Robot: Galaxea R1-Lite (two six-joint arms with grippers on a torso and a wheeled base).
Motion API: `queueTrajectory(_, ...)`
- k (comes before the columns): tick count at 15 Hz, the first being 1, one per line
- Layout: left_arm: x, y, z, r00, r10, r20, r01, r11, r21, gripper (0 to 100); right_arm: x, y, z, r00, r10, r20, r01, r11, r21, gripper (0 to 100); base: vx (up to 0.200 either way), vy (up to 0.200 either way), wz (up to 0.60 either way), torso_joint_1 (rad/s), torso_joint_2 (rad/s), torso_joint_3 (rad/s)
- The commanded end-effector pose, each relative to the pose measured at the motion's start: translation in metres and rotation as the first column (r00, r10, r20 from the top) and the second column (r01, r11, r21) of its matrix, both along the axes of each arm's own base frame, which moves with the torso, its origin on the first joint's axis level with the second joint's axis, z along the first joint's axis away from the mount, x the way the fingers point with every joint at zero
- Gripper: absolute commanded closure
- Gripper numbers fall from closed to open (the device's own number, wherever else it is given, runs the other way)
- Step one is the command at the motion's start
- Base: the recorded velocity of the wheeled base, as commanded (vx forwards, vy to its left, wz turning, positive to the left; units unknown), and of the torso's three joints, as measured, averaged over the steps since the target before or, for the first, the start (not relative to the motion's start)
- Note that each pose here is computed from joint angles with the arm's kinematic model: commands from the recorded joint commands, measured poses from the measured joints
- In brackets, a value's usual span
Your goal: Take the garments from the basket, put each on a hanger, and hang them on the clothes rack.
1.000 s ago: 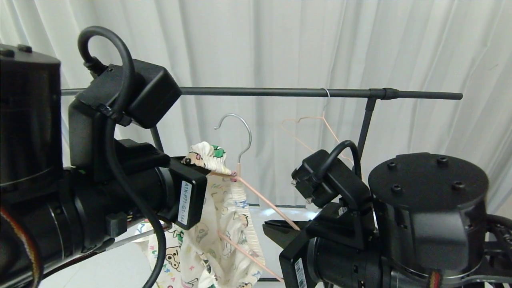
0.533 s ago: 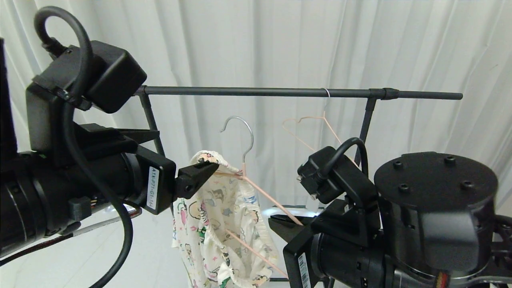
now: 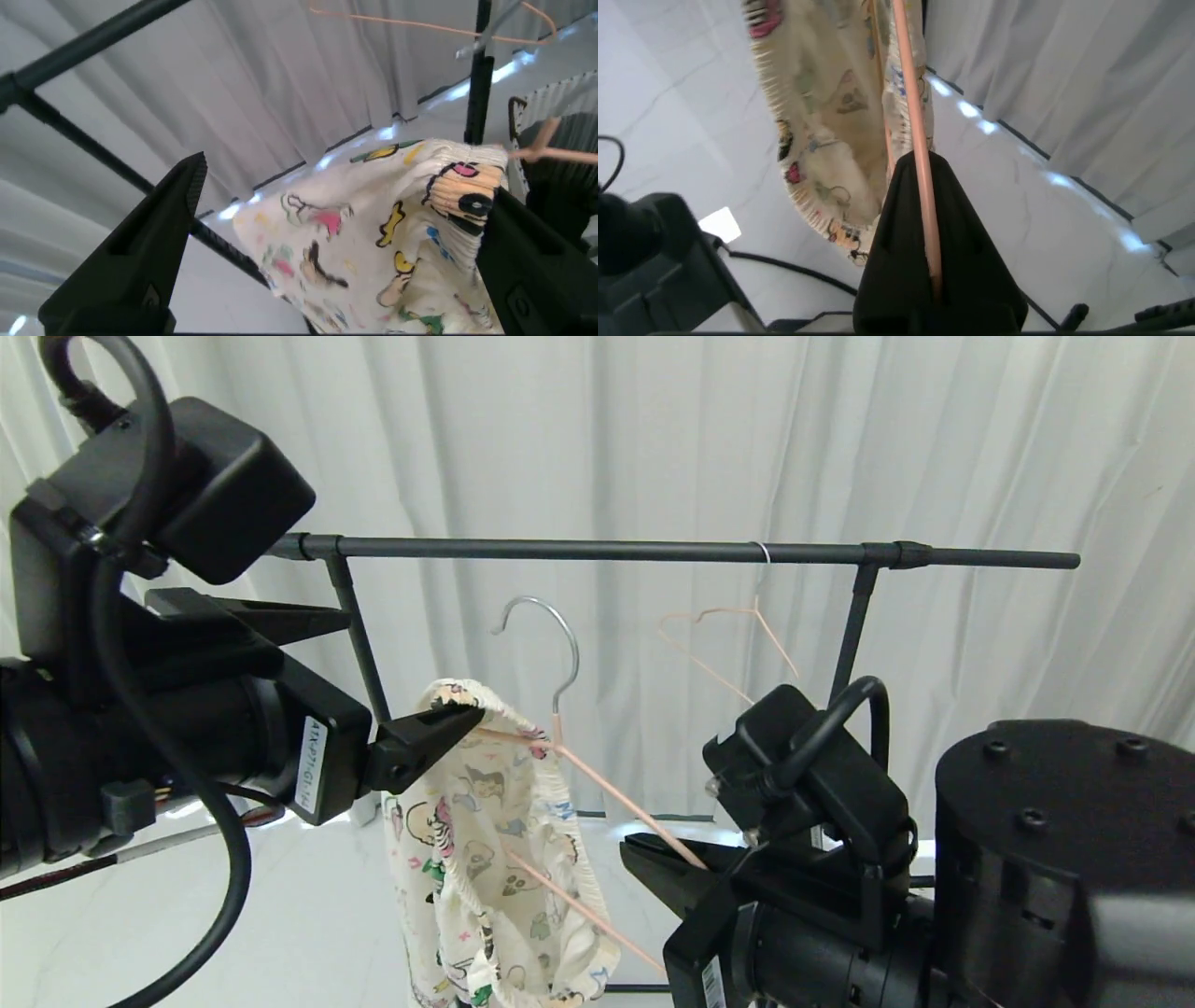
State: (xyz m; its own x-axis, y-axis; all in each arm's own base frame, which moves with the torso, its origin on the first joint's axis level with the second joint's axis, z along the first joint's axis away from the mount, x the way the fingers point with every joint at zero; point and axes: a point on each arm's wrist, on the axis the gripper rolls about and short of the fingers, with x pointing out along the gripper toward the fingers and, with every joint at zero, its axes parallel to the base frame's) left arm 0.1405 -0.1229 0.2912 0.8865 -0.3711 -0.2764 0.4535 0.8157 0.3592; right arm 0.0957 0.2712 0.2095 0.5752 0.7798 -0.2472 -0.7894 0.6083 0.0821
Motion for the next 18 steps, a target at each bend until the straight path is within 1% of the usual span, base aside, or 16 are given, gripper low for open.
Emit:
queueTrajectory(1,0.010,-0.009,0.000,1.000,-0.017,-0.004,0.017,0.999,0.030,0,-0.007,0.004,-0.003,1.000,0.028,0.001,-0.028,0.999,-0.015,100,0.000,0.000,0.00,0.000,0.00,0.000)
queueTrajectory(3,0.013,-0.013,-0.003,1.000,-0.028,-0.008,0.029,0.996,0.087,0,-0.009,0.006,-0.003,0.999,0.031,0.008,-0.031,0.999,-0.020,100,0.000,0.000,0.00,0.000,0.00,0.000)
queueTrajectory(5,0.008,-0.013,-0.004,0.998,-0.059,-0.015,0.060,0.990,0.126,0,-0.006,0.005,-0.004,1.000,0.021,0.011,-0.021,1.000,-0.023,100,0.000,0.000,0.00,0.000,0.00,0.000)
queueTrajectory(6,0.004,-0.013,-0.003,0.997,-0.075,-0.019,0.077,0.988,0.132,0,-0.002,0.004,-0.004,1.000,0.006,0.010,-0.005,1.000,-0.024,100,0.000,0.000,0.00,0.000,0.00,0.000)
queueTrajectory(9,-0.002,-0.010,-0.002,0.996,-0.085,-0.031,0.089,0.986,0.142,0,0.009,0.001,-0.004,0.999,-0.031,0.010,0.032,0.999,-0.024,100,0.000,0.000,0.00,0.000,0.00,0.000)
queueTrajectory(10,-0.005,-0.012,-0.003,0.994,-0.106,-0.038,0.111,0.983,0.147,0,0.013,0.000,-0.003,0.999,-0.047,0.011,0.047,0.999,-0.022,100,0.000,0.000,0.00,0.000,0.00,0.000)
queueTrajectory(12,-0.006,-0.013,-0.004,0.993,-0.114,-0.043,0.119,0.981,0.151,0,0.014,-0.002,-0.002,0.998,-0.059,0.015,0.059,0.998,-0.018,100,0.000,0.000,0.00,0.000,0.00,0.000)
queueTrajectory(13,-0.006,-0.013,-0.005,0.992,-0.113,-0.047,0.120,0.981,0.155,0,0.015,-0.002,-0.002,0.995,-0.093,0.024,0.093,0.996,-0.017,100,0.000,0.000,0.00,0.000,0.00,0.000)
queueTrajectory(15,-0.007,-0.012,-0.007,0.992,-0.113,-0.062,0.122,0.978,0.168,0,0.015,-0.003,-0.001,0.993,-0.113,0.028,0.113,0.994,-0.013,100,0.000,0.000,0.00,0.000,0.00,0.000)
queueTrajectory(17,-0.005,-0.014,-0.007,0.992,-0.108,-0.062,0.117,0.979,0.169,0,0.013,-0.005,0.006,0.993,-0.109,0.043,0.108,0.994,0.035,100,0.000,0.000,0.00,0.000,0.00,0.000)
queueTrajectory(18,-0.002,-0.014,-0.003,0.994,-0.099,-0.054,0.107,0.981,0.160,0,0.012,-0.005,0.007,0.993,-0.106,0.043,0.104,0.994,0.036,100,0.000,0.000,0.00,0.000,0.00,0.000)
